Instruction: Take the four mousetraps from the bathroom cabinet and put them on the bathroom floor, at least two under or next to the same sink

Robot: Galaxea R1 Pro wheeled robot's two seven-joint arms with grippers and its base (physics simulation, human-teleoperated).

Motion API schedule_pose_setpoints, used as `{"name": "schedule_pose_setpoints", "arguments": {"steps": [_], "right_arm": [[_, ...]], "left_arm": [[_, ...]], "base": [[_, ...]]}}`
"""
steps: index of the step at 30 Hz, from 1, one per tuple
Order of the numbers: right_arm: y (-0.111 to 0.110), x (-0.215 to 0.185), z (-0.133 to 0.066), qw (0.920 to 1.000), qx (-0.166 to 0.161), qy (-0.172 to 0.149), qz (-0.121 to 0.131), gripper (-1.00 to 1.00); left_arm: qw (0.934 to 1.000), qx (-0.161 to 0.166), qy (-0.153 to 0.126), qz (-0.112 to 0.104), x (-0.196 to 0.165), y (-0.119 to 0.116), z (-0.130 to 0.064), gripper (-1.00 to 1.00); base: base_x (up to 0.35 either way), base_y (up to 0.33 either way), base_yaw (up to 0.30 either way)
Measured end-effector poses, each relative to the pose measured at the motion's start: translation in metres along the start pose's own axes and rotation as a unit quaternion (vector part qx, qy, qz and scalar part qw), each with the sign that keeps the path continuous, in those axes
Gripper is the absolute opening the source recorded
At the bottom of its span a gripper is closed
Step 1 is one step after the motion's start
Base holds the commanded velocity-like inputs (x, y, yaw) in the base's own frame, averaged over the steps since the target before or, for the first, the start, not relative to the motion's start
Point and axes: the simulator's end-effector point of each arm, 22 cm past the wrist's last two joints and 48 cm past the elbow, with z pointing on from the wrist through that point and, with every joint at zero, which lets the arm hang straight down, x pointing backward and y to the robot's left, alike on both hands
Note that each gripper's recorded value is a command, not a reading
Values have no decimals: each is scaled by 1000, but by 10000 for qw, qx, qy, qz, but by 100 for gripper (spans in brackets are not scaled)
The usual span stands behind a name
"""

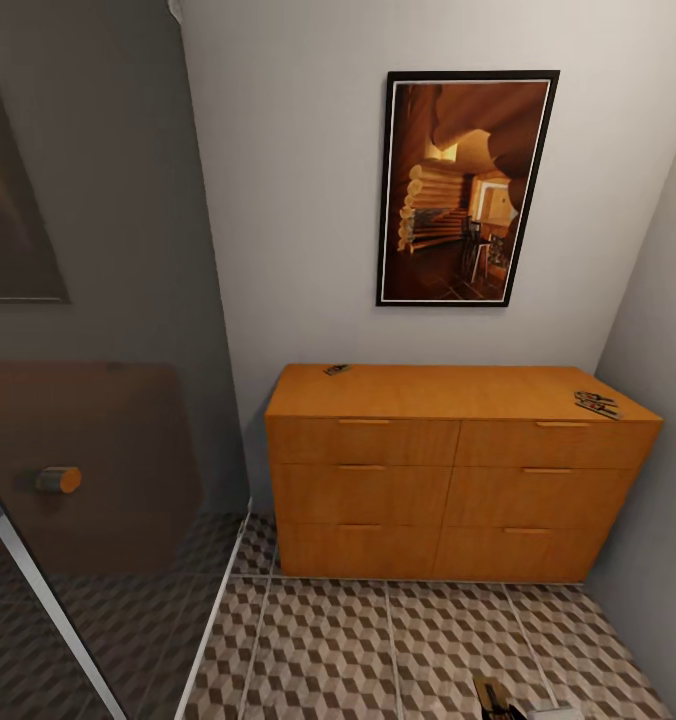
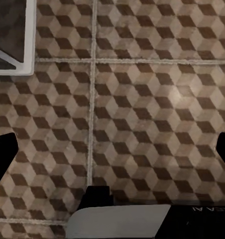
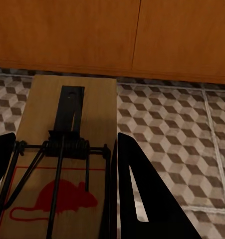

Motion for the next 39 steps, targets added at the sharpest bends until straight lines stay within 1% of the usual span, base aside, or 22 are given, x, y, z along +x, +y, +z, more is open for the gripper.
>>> {"name": "schedule_pose_setpoints", "arguments": {"steps": [4, 8, 13, 14, 15, 17, 19, 21, 24, 25, 28, 30, 31, 32, 34, 37, 39], "right_arm": [[0, 0, 0, 10000, 6, 4, 2, -100], [0, 0, 0, 10000, 8, 5, 2, -100], [-1, 0, 0, 10000, 15, 5, 2, -100], [-1, 0, 0, 10000, 16, 5, 2, -100], [-1, 0, 0, 10000, 18, 10, 4, -100], [0, 1, 0, 10000, 16, 12, 4, -100], [0, 1, 0, 10000, 14, 12, 6, -100], [0, 1, 0, 10000, 15, 13, 7, -100], [0, 1, 0, 10000, 13, 13, 8, -100], [0, 1, 0, 10000, 13, 13, 8, -100], [1, 1, 0, 10000, 13, 13, 11, -100], [2, 1, 0, 10000, 10, 13, 14, -100], [2, 1, 0, 10000, 9, 15, 16, -100], [2, 1, 0, 10000, 8, 17, 18, -100], [2, 1, 0, 10000, 8, 18, 19, -100], [3, 1, 0, 10000, -3, 25, 21, -100], [3, 1, 0, 10000, -9, 30, 22, -100]], "left_arm": [[10000, 80, 16, -35, -21, -13, -5, 100], [9999, 121, 49, -43, -49, -18, -13, 100], [9998, 180, -117, -62, -98, -23, -31, 100], [9996, 211, -154, -46, -108, -26, -36, 100], [9994, 292, -157, 55, -123, -36, -47, 100], [9991, 353, -145, 172, -135, -44, -56, 100], [9990, 374, -153, 214, -143, -46, -63, 100], [9988, 392, -208, 226, -154, -48, -68, 100], [9981, 400, -409, 225, -179, -49, -78, 100], [9980, 397, -436, 228, -184, -49, -79, 100], [9980, 373, -437, 271, -207, -47, -88, 100], [9980, 354, -415, 311, -230, -44, -98, 100], [9979, 346, -449, 318, -242, -43, -104, 100], [9972, 336, -587, 319, -264, -42, -114, 100], [9963, 333, -730, 310, -283, -41, -121, 100], [9933, 338, -1060, 299, -328, -42, -138, 100], [9918, 337, -1193, 297, -347, -42, -145, 100]], "base": [[0, 0, 0], [0, 0, 0], [0, 0, 0], [0, 0, 0], [0, 0, 0], [0, 0, 0], [0, 0, 0], [0, 0, 0], [0, 0, 0], [0, 0, 0], [0, 0, 0], [0, 0, 0], [0, 0, 0], [0, 0, 0], [0, 0, 0], [0, 0, 0], [0, 0, 0]]}}
